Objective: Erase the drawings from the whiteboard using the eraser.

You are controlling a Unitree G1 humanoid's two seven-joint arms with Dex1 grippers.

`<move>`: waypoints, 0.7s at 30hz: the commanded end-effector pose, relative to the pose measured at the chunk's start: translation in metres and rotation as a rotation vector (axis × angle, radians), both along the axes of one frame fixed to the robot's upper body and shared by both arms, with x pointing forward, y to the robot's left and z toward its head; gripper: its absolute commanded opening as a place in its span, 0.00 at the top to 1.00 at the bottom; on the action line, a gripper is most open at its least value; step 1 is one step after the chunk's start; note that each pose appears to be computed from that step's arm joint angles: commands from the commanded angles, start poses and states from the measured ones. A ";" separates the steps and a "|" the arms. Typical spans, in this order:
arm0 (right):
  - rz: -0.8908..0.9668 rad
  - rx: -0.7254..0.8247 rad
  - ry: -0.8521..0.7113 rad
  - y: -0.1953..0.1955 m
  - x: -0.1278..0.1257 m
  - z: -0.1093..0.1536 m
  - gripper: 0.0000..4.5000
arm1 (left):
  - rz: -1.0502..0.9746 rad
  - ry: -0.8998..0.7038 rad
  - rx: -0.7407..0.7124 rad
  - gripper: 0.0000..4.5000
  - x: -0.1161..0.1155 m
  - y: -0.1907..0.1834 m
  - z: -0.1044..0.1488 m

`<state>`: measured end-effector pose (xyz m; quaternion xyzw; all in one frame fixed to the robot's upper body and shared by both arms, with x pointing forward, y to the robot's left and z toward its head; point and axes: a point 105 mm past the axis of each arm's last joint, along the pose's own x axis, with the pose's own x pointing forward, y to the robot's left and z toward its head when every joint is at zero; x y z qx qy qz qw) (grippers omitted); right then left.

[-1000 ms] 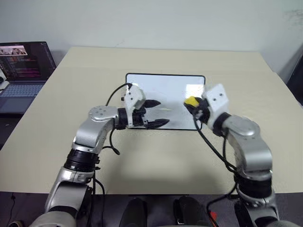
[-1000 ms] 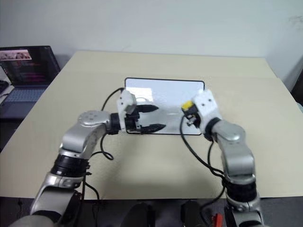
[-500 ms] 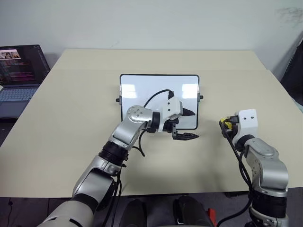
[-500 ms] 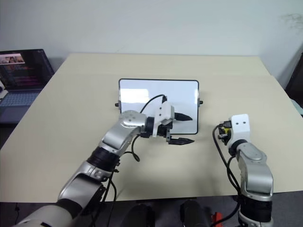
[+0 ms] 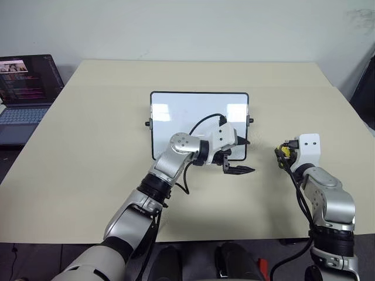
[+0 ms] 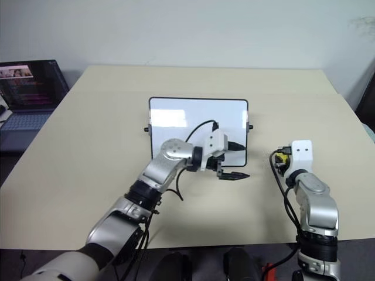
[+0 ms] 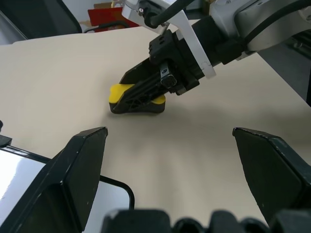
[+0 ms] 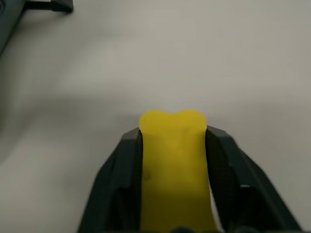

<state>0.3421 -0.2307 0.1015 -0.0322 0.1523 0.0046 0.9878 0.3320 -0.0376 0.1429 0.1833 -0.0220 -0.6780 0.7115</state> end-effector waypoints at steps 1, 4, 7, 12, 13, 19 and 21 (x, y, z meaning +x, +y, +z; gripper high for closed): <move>0.003 -0.012 -0.055 -0.002 0.001 0.014 0.29 | -0.007 -0.047 -0.030 0.00 0.000 -0.005 0.014; -0.001 -0.008 -0.057 -0.003 0.000 0.014 0.05 | 0.000 -0.044 -0.035 0.00 0.000 -0.004 0.014; 0.002 0.002 -0.092 -0.002 -0.003 0.024 0.00 | 0.036 -0.034 -0.063 0.00 0.003 0.004 0.018; 0.031 -0.010 -0.233 0.010 -0.020 0.057 0.00 | 0.237 -0.032 -0.167 0.00 0.012 0.057 0.035; 0.041 -0.010 -0.267 0.017 -0.026 0.063 0.00 | 0.313 -0.025 -0.200 0.00 0.015 0.074 0.037; 0.034 -0.040 -0.435 0.043 -0.060 0.072 0.00 | 0.755 0.009 -0.366 0.00 0.002 0.154 0.036; 0.047 -0.078 -0.492 0.048 -0.068 0.072 0.00 | 0.874 -0.008 -0.387 0.00 -0.004 0.172 0.030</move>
